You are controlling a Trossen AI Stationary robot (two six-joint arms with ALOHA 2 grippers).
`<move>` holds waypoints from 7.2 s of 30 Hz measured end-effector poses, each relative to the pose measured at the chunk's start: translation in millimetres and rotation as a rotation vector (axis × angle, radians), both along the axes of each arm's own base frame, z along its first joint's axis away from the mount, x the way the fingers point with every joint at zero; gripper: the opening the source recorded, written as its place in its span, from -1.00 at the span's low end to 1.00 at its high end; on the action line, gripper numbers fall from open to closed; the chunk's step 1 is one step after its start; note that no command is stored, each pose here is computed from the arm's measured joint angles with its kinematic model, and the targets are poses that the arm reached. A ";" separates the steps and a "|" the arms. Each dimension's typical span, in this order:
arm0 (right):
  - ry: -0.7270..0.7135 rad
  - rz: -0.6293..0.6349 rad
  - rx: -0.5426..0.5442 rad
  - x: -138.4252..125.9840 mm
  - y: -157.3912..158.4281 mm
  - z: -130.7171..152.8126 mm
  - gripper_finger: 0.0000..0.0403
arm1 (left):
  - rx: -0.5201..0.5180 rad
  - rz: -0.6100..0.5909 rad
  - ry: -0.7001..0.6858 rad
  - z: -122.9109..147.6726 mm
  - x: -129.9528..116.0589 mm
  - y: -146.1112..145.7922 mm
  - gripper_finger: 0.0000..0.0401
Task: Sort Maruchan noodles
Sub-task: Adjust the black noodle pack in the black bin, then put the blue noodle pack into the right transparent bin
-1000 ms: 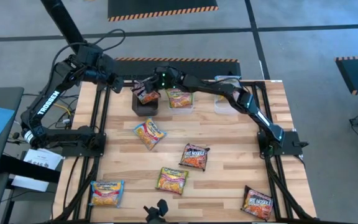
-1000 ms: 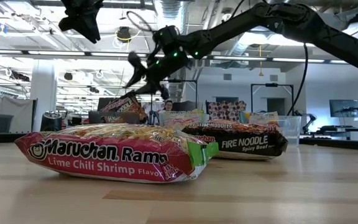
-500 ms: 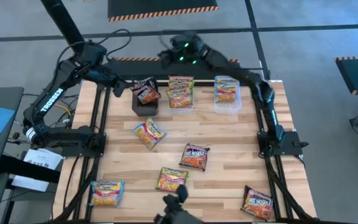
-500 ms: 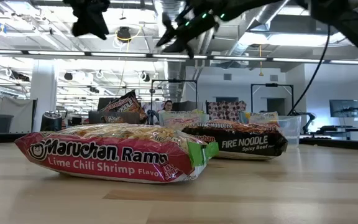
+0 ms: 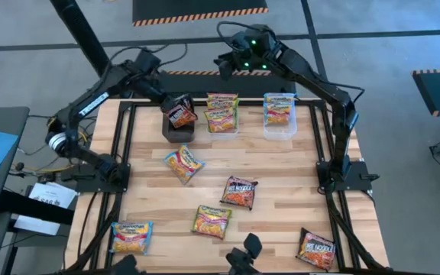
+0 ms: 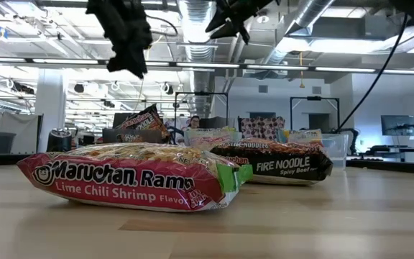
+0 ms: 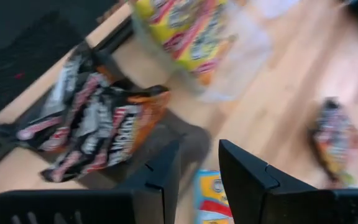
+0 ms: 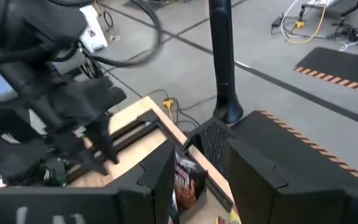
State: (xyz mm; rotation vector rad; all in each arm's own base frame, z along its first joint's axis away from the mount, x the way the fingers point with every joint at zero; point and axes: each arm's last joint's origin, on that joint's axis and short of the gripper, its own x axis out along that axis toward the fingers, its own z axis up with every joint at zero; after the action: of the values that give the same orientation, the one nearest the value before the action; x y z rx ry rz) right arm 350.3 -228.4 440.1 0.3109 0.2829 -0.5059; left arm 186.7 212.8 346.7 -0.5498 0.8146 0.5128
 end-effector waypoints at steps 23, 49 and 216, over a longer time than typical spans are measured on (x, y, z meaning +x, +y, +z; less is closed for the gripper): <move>0.130 -0.024 0.034 -13.1 -12.1 -12.6 -0.20 | -0.011 -0.013 0.280 -86.9 74.3 24.6 -0.52; 0.147 -0.022 0.043 -13.5 -11.6 -14.5 -0.20 | -0.059 0.021 0.355 -140.7 69.3 20.1 -0.52; 0.801 0.432 0.221 -28.2 219.2 -24.4 -0.01 | 0.265 -1.049 0.512 -136.7 104.8 -119.5 -0.19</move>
State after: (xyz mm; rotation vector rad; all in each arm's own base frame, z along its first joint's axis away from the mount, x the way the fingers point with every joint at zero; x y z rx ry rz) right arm 322.1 -9.2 415.6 0.2388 1.1631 -0.1458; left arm 291.5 93.4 210.0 0.3044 1.3548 -0.2340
